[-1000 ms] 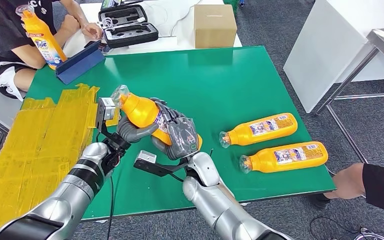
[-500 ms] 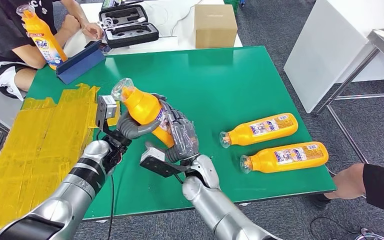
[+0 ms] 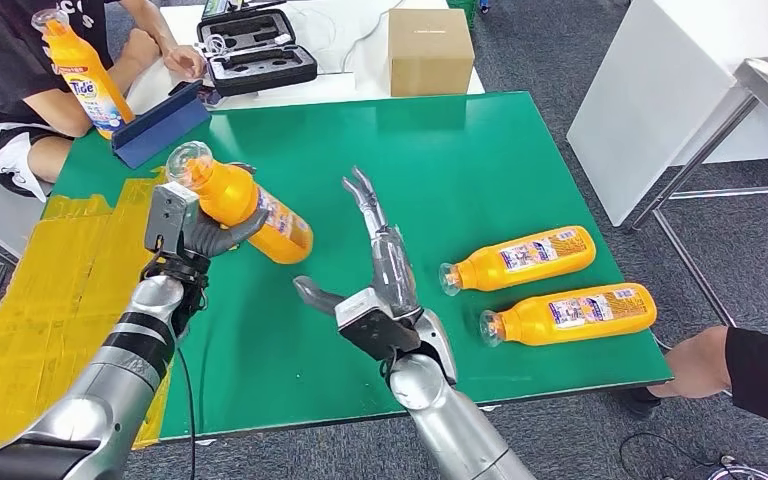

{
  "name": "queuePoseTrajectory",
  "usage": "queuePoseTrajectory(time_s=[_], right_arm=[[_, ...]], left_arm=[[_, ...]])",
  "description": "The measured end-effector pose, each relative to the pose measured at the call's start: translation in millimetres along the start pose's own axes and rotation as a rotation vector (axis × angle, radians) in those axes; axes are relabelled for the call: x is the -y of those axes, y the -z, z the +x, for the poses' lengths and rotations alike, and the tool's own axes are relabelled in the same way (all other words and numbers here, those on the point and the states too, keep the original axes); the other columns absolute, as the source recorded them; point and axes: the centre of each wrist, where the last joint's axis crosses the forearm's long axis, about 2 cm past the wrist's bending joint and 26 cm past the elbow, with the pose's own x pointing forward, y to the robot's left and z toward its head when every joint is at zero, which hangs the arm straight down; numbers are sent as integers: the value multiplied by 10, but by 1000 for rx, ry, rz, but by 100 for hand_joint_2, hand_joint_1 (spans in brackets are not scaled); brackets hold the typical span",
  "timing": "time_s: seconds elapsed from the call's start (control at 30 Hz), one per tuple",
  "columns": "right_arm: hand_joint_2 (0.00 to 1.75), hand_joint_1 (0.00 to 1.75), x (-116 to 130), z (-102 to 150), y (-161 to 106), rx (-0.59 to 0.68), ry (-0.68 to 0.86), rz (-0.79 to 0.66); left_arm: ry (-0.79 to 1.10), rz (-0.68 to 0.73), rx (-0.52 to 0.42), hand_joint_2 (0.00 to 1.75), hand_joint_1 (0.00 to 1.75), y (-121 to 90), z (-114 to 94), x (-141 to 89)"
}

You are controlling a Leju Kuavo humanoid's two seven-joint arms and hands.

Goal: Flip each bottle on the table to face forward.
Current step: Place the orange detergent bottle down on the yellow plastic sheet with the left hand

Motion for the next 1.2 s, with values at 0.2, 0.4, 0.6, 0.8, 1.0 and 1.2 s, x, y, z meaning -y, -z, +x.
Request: queuePoseTrajectory(time_s=[0.2,0.4,0.6,0.8,1.0,1.2], right_arm=[[175,0,324,9,-56,-8,54,-14],[175,0,596,3,-115,-1,10,-60],[175,0,759,-3,-162,0,-31,-115],[175,0,1090,-118,-307,-74,-108,-170],[175,0,1288,-220,-444,-124,-174,-183],[175,0,1287,-279,-513,-146,-216,-165]], left_arm=[[702,168,50,175,175,77,26,-342],[964,171,38,175,175,74,-75,-545],[1217,155,-51,175,175,19,-195,-652],[1363,89,-148,175,175,-149,-434,-893],[1447,-3,-230,175,175,-381,-654,-1010],[1437,-60,-299,175,175,-605,-825,-927]])
